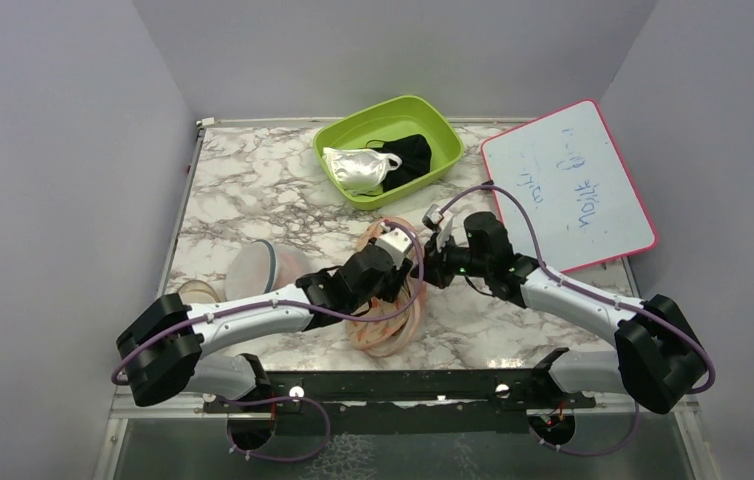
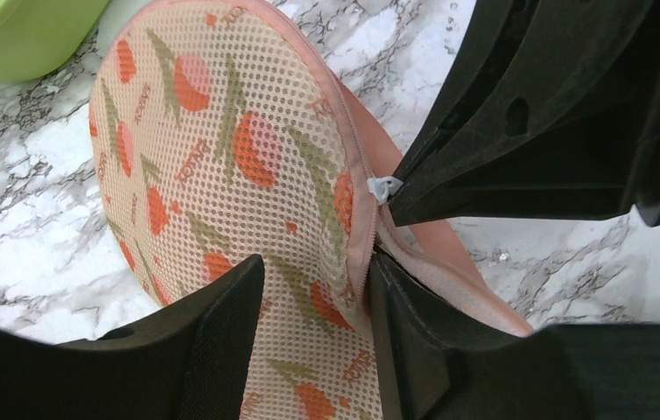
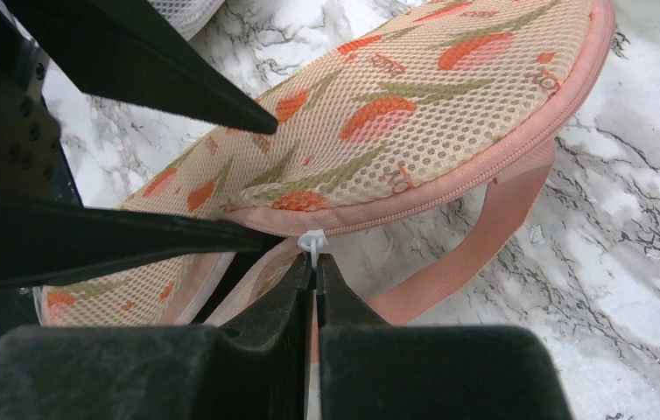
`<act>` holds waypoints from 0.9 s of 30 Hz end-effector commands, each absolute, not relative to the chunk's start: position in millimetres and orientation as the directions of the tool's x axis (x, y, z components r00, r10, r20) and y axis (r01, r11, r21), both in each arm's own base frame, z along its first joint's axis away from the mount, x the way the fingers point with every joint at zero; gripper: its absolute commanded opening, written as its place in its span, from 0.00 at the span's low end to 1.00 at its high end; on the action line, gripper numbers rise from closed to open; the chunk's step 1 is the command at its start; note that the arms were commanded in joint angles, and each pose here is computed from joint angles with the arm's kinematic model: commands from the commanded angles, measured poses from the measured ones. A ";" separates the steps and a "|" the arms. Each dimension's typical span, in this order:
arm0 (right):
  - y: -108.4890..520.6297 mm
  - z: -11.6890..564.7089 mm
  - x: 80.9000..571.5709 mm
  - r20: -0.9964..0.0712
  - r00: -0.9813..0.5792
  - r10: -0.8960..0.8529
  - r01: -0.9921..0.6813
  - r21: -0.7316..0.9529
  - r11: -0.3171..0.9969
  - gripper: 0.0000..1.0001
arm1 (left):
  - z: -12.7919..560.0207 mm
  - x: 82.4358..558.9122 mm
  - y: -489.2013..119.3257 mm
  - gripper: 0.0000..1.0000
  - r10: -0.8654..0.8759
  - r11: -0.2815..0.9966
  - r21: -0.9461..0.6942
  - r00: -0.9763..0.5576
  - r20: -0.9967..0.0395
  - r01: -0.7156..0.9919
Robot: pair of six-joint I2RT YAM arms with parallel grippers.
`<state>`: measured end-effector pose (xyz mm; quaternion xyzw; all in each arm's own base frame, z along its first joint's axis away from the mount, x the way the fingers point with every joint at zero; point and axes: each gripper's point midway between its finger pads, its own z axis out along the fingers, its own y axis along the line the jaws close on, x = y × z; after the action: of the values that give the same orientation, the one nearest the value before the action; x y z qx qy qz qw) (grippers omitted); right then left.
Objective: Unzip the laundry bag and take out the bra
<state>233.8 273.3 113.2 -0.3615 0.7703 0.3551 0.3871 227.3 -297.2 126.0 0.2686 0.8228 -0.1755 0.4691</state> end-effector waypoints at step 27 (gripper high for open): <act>245.3 115.3 331.5 -0.850 -0.431 -0.304 -0.651 0.059 0.756 0.01 | 152.7 175.9 -318.0 0.00 0.417 0.395 0.117 -0.065 -0.907 0.911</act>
<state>289.6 253.0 97.1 -0.3224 0.8294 0.2328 0.3923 191.8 -304.0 139.6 0.4625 0.7173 -0.2153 0.4746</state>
